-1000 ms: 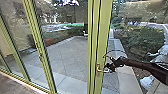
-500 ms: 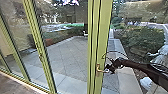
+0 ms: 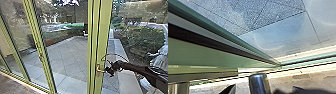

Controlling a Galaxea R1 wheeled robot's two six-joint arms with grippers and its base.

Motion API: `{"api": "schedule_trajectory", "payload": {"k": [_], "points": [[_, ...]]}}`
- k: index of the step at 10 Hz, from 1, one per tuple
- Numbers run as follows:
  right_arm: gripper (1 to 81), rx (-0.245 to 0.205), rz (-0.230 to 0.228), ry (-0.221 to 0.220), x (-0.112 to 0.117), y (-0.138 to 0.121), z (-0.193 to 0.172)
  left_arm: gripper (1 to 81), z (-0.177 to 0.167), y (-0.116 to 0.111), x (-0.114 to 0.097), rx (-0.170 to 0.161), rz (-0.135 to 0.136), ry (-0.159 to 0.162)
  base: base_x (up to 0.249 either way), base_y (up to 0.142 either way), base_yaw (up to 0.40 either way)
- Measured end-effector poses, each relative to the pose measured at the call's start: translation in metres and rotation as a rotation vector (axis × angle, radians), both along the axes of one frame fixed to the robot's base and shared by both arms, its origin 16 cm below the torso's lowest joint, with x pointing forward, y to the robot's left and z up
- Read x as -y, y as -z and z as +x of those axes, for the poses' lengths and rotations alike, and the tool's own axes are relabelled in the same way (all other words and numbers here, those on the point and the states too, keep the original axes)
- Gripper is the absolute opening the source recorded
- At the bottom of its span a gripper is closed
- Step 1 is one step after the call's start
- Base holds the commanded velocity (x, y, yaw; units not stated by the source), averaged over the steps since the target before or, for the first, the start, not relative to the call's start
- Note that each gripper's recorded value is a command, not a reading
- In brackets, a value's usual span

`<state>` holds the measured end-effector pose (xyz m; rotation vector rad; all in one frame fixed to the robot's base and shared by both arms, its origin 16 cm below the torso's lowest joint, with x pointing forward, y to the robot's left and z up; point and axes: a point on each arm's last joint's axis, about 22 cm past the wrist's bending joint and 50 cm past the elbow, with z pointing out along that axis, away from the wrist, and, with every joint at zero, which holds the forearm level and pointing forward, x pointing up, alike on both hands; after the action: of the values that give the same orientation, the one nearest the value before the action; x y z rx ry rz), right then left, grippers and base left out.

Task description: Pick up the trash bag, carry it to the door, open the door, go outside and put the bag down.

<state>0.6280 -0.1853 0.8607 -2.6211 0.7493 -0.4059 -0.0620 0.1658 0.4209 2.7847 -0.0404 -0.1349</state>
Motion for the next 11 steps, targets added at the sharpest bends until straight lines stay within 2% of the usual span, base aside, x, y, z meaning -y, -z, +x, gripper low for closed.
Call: {"api": "schedule_trajectory", "payload": {"k": [6, 9, 11], "points": [[81.1, 0.004, 0.067, 0.055, -0.002, 0.019, -0.003, 1.0, 0.0, 0.0, 0.0, 0.001, 0.0, 0.0, 0.0, 0.0, 0.0], [81.1, 0.009, 0.075, 0.064, -0.002, 0.026, -0.004, 1.0, 0.001, 0.0, 0.001, 0.003, 0.0, -0.001, 0.0, 0.0, 0.0], [81.1, 0.016, 0.063, 0.062, -0.004, 0.031, -0.004, 1.0, 0.002, 0.0, 0.003, 0.006, -0.002, -0.001, 0.0, 0.0, 0.0]]}}
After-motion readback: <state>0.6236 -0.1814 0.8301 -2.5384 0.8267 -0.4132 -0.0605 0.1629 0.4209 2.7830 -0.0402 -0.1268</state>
